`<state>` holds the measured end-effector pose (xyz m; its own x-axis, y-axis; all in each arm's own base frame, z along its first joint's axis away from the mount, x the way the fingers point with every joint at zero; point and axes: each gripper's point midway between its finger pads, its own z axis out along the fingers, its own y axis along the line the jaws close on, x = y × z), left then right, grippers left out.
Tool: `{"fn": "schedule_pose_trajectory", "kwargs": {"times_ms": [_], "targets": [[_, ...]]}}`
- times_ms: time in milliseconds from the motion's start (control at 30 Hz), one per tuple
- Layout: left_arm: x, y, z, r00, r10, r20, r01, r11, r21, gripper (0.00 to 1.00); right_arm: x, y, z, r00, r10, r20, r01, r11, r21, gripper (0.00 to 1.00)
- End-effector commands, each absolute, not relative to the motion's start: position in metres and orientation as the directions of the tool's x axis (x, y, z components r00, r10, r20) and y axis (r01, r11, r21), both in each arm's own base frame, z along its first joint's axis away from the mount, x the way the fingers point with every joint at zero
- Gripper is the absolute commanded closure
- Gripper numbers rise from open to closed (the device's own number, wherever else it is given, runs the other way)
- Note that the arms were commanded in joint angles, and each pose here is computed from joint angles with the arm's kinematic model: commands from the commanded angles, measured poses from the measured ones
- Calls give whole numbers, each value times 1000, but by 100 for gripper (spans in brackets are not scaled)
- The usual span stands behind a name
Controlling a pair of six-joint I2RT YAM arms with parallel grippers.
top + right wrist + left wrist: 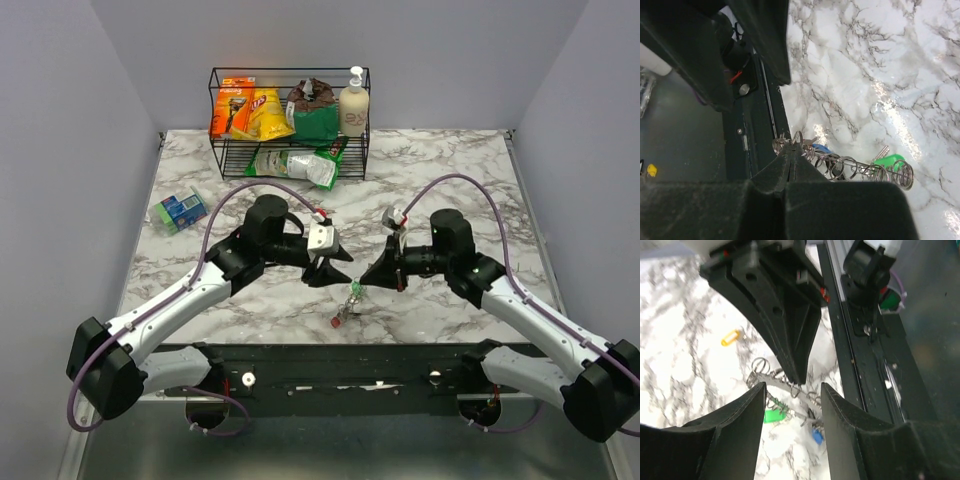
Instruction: Put the keys on the keyring
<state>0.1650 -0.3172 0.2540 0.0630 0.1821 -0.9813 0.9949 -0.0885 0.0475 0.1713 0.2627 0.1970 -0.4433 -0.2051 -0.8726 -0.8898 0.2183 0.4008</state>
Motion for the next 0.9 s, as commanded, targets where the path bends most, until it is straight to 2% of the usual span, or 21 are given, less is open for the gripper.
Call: {"fn": "schedule_pose_trajectory", "kwargs": {"times_ms": [0,267,500,567,867], "targets": [[154,-311,228,52,273,-961,988,-153,10,45,161,271,217,-378,-205,-903,-925,125,359,99],[148,-312,215,41,294,-955,978,-206,-21,48,154,276,217,-364,-218,-906,-932,87,353,99],[147,-313,216,40,283,-958,974,-225,-25,54,153,278,216,-363,-224,-904,-932,86,353,99],[147,-314,215,37,283,-958,974,-225,-29,59,153,279,215,-362,-225,-904,-932,83,353,99],[148,-318,216,34,283,-959,972,-234,-34,62,154,280,214,-360,-224,-905,-933,91,349,99]]}}
